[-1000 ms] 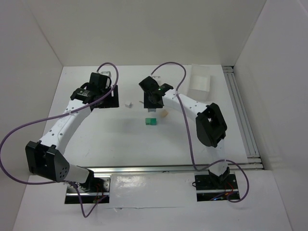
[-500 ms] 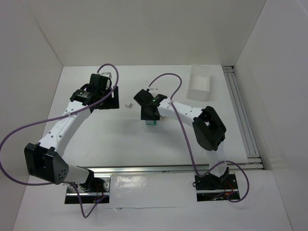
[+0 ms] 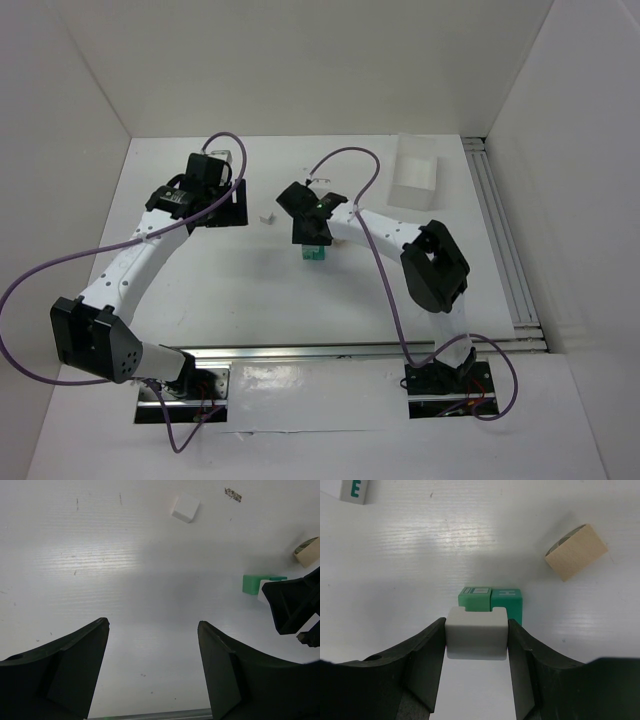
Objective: Build the wood block tower
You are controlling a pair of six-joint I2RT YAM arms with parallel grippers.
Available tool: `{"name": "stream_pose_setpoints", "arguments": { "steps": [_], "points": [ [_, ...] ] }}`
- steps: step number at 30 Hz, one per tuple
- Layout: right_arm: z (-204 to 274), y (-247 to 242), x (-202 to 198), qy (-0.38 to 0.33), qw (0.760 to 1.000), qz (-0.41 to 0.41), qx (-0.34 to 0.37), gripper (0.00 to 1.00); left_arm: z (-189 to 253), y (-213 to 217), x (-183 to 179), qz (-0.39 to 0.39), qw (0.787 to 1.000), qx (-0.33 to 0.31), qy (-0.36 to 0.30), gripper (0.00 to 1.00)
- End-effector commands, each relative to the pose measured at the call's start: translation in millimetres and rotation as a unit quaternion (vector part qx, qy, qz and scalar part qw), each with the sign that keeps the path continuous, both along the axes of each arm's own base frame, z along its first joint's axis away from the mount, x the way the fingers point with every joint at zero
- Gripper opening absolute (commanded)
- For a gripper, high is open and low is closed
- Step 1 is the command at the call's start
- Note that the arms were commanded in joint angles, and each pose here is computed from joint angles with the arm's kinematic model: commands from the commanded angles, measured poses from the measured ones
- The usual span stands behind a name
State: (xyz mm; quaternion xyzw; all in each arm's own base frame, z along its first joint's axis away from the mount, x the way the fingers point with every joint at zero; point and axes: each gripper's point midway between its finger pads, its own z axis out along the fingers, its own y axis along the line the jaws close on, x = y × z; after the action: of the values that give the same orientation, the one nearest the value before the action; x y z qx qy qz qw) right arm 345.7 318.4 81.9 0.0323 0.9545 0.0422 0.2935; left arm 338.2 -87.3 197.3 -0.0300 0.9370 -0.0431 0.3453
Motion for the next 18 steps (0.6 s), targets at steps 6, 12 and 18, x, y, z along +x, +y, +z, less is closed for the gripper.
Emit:
{"name": "stream_pose_setpoints", "arguments": {
  "steps": [6,12,18],
  "points": [
    [1.8,0.2,9.7,-0.011,1.0,-0.012,-0.015,0.42,6.5,-2.9,2.5,0.004,1.0,-0.009,-0.016,0.84],
    [-0.1,0.3,9.8,-0.008,1.0,-0.012,-0.018,0.42,6.5,-2.9,2.5,0.004,1.0,-0.009,-0.016,0.84],
    [0.2,-1.0,10.8,-0.011,1.0,-0.014,-0.021,0.42,6.5,-2.9,2.5,0.004,1.0,-0.009,-0.016,0.84]
  ]
}}
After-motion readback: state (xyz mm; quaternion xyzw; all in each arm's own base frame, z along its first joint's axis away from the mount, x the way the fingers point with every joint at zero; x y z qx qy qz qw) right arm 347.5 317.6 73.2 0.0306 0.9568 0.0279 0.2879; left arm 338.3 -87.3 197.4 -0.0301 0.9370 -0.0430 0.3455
